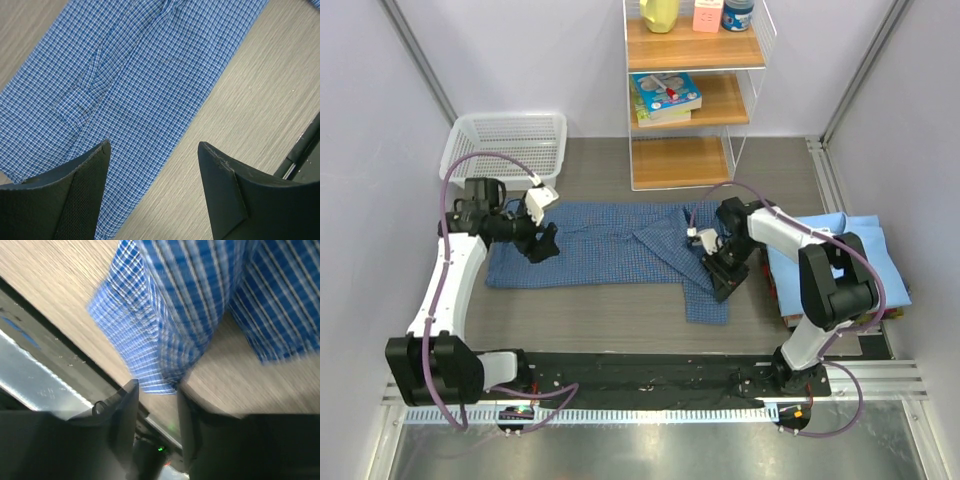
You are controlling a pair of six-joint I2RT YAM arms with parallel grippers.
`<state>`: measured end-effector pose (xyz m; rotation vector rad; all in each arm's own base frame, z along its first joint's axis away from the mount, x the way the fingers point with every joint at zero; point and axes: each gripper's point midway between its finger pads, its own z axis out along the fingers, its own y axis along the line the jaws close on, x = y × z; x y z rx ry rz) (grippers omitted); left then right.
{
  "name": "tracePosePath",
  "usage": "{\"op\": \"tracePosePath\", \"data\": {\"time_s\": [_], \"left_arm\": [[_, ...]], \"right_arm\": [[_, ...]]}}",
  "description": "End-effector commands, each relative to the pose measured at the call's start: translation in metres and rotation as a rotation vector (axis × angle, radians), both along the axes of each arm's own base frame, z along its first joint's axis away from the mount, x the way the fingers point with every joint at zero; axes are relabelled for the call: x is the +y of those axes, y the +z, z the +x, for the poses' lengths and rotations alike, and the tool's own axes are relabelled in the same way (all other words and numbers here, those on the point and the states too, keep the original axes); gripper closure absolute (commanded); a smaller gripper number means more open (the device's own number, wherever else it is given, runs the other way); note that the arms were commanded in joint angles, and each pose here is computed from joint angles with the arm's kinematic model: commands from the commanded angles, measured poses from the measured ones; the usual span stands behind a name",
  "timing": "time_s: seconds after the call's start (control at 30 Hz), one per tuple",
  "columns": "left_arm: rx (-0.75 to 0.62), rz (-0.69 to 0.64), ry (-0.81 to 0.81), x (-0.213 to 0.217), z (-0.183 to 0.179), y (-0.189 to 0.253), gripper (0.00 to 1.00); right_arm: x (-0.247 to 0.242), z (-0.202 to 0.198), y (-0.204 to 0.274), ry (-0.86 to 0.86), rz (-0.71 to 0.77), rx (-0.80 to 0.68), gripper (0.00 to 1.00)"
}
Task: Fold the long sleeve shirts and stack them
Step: Fold the shirt
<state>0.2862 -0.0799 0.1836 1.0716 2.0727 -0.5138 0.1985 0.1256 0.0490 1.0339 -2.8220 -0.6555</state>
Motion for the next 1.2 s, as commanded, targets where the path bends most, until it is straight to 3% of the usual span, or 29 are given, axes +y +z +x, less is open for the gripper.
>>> {"op": "tracePosePath", "data": {"time_s": [0.0,0.2,0.3,0.43,0.57,0.6,0.63,0.7,0.73,0.77,0.87,0.9,0.93,1.0,1.17], "left_arm": [[-0.080,-0.062,-0.026,-0.011,-0.004,0.023,0.30],[-0.043,-0.187,0.021,-0.024,-0.006,0.052,0.34],[-0.001,-0.296,0.080,-0.031,-0.007,0.063,0.35],[-0.021,-0.396,0.201,-0.026,0.007,0.075,0.35],[-0.013,-0.424,0.311,-0.007,0.006,0.071,0.35],[-0.018,-0.417,0.330,-0.002,0.005,0.070,0.35],[0.001,-0.418,0.328,-0.002,-0.001,0.065,0.35],[-0.011,-0.410,0.314,-0.001,-0.010,0.067,0.33],[-0.008,-0.406,0.316,0.001,-0.013,0.066,0.31],[-0.006,-0.397,0.304,0.000,-0.018,0.063,0.30],[-0.019,-0.412,0.275,-0.004,-0.023,0.063,0.24],[-0.013,-0.423,0.271,-0.005,-0.022,0.062,0.22],[-0.009,-0.437,0.262,-0.007,-0.022,0.063,0.20],[0.004,-0.474,0.230,-0.012,-0.020,0.067,0.19],[0.036,-0.501,0.204,-0.015,-0.011,0.069,0.19]], "right_arm": [[0.004,0.020,-0.005,-0.023,-0.072,-0.077,0.99],[-0.001,0.123,0.098,0.079,-0.235,-0.572,0.99],[0.020,0.148,0.146,0.316,-0.347,-0.779,0.99],[0.083,0.156,0.167,0.677,-0.431,-1.012,0.99],[0.146,0.166,0.173,0.841,-0.447,-1.167,0.97],[0.149,0.163,0.170,0.846,-0.443,-1.130,0.94],[0.171,0.165,0.173,0.758,-0.356,-1.098,0.77],[0.161,0.149,0.160,0.676,-0.286,-0.923,0.57],[0.166,0.139,0.157,0.619,-0.171,-0.843,0.48],[0.146,0.137,0.151,0.447,-0.117,-0.741,0.42],[0.102,0.098,0.135,0.227,0.023,-0.540,0.24],[0.077,0.101,0.129,0.160,0.018,-0.532,0.22],[0.056,0.080,0.100,0.142,-0.018,-0.449,0.21],[0.027,0.067,0.098,0.097,-0.020,-0.463,0.20],[-0.023,0.033,0.049,0.153,-0.198,-0.393,0.21]]}}
